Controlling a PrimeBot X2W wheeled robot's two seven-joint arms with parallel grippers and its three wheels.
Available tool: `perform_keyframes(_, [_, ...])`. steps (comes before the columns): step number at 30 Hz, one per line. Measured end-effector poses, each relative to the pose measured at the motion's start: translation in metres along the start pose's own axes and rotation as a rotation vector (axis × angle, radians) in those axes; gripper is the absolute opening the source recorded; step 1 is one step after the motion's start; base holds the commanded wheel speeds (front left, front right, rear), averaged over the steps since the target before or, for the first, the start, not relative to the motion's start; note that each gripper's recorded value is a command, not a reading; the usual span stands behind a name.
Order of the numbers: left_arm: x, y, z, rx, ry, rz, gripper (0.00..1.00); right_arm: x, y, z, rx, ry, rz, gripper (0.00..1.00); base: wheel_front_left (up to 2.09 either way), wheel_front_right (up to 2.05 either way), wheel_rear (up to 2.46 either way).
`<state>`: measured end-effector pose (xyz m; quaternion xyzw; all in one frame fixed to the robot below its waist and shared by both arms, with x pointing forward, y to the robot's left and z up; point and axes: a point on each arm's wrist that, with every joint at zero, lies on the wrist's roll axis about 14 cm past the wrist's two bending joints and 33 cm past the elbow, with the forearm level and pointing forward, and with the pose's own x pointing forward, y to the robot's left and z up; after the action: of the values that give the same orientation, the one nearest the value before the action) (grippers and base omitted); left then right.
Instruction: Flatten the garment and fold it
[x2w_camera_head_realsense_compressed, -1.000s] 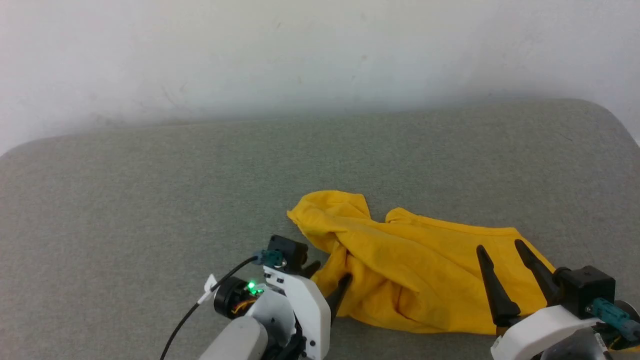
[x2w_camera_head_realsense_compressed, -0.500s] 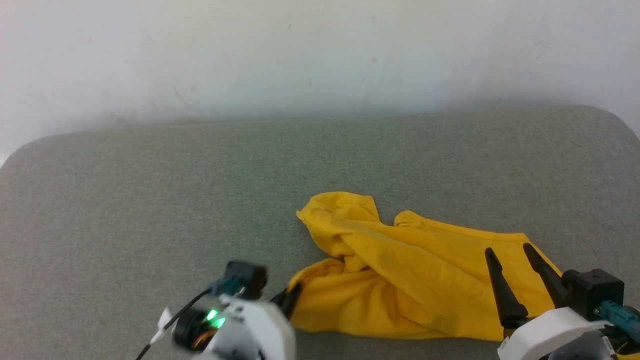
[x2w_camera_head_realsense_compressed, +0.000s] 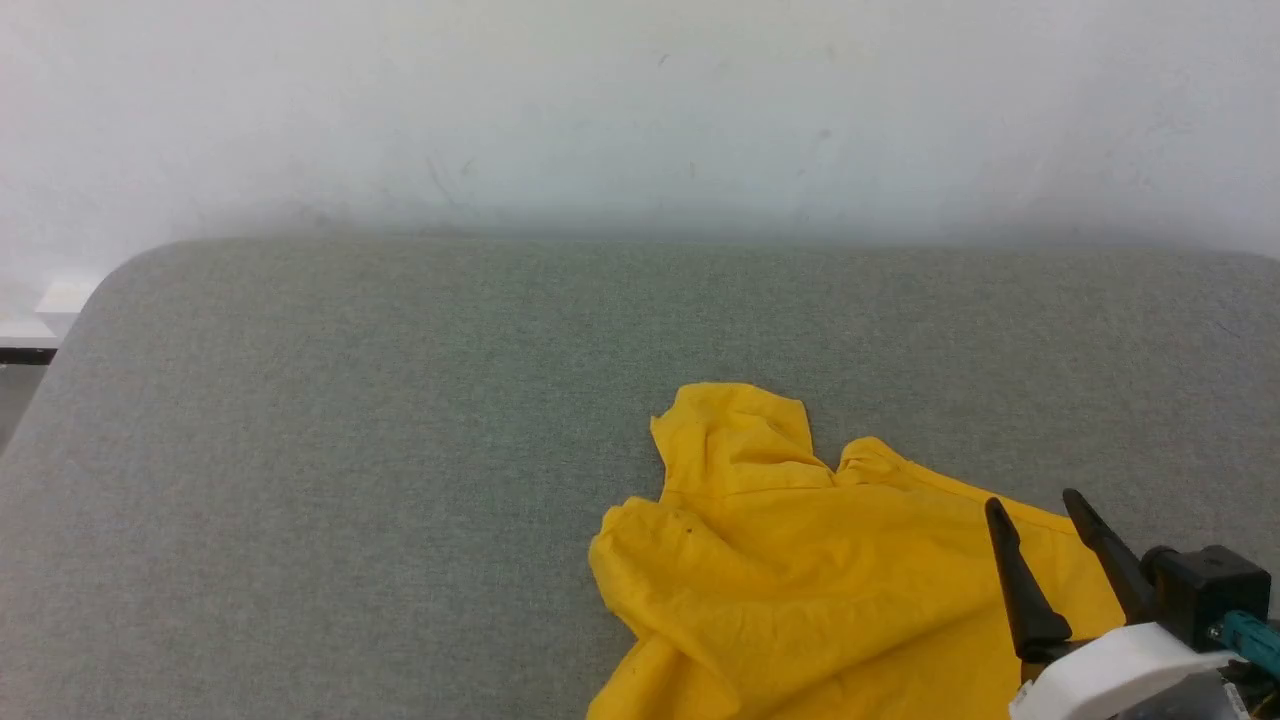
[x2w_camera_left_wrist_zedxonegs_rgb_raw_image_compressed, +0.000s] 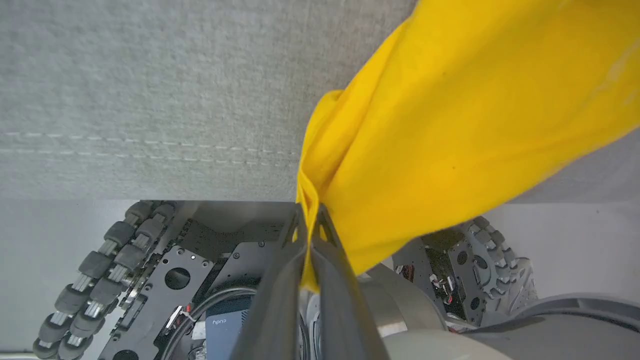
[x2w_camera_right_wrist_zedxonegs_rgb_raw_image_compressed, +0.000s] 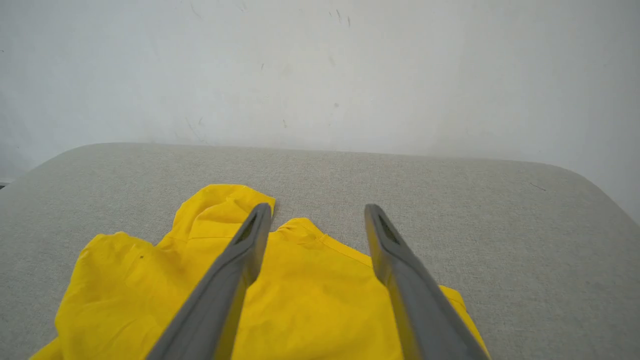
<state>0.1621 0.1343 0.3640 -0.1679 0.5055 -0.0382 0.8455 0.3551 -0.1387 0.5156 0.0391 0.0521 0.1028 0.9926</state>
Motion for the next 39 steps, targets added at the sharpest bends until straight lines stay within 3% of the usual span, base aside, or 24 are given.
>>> perform_keyframes(1, [-0.001, -0.002, 0.003, -0.014, -0.013, -0.009, 1.00, 0.000, 0.001, 0.001, -0.001, -0.002, 0.003, 1.00, 0.00, 0.00, 0.00])
perform_keyframes(6, [-0.012, -0.024, 0.055, -0.019, -0.240, -0.090, 1.00, -0.003, 0.004, 0.003, -0.006, -0.003, 0.010, 1.00, 0.00, 0.00, 0.00])
perform_keyframes(12, [-0.037, -0.050, 0.161, 0.177, -0.636, -0.143, 1.00, -0.009, 0.002, 0.008, -0.010, -0.014, -0.001, 1.00, 0.00, 0.00, 0.00])
perform_keyframes(16, [-0.031, -0.079, 0.196, 0.252, -0.702, -0.213, 1.00, -0.012, -0.003, 0.010, -0.011, -0.020, -0.017, 1.00, 0.00, 0.00, 0.00])
perform_keyframes(23, [0.024, -0.108, 0.221, 0.446, -0.567, -0.220, 1.00, -0.010, -0.009, 0.007, -0.005, -0.007, -0.039, 1.00, 0.00, 0.00, 0.00])
perform_keyframes(33, [0.103, -0.087, 0.179, 0.607, -0.154, -0.133, 1.00, -0.012, -0.029, -0.006, 0.025, 0.021, -0.106, 1.00, 0.00, 0.00, 0.00])
perform_keyframes(34, [0.106, -0.088, 0.176, 0.618, -0.119, -0.136, 0.89, -0.012, -0.031, -0.008, 0.029, 0.026, -0.111, 1.00, 0.00, 0.00, 0.00])
perform_keyframes(35, [0.108, -0.088, 0.176, 0.634, -0.093, -0.135, 0.46, -0.012, -0.032, -0.010, 0.031, 0.030, -0.115, 1.00, 0.00, 0.00, 0.00])
perform_keyframes(36, [0.109, -0.089, 0.176, 0.647, -0.075, -0.137, 0.14, -0.013, -0.033, -0.012, 0.033, 0.035, -0.118, 1.00, 0.00, 0.00, 0.00])
perform_keyframes(37, [0.109, -0.090, 0.175, 0.649, -0.062, -0.142, 0.00, -0.012, -0.033, -0.013, 0.038, 0.037, -0.117, 1.00, 0.00, 0.00, 0.00])
perform_keyframes(39, [0.107, -0.094, 0.175, 0.653, -0.068, -0.159, 0.00, -0.011, -0.032, -0.013, 0.042, 0.035, -0.112, 1.00, 0.00, 0.00, 0.00])
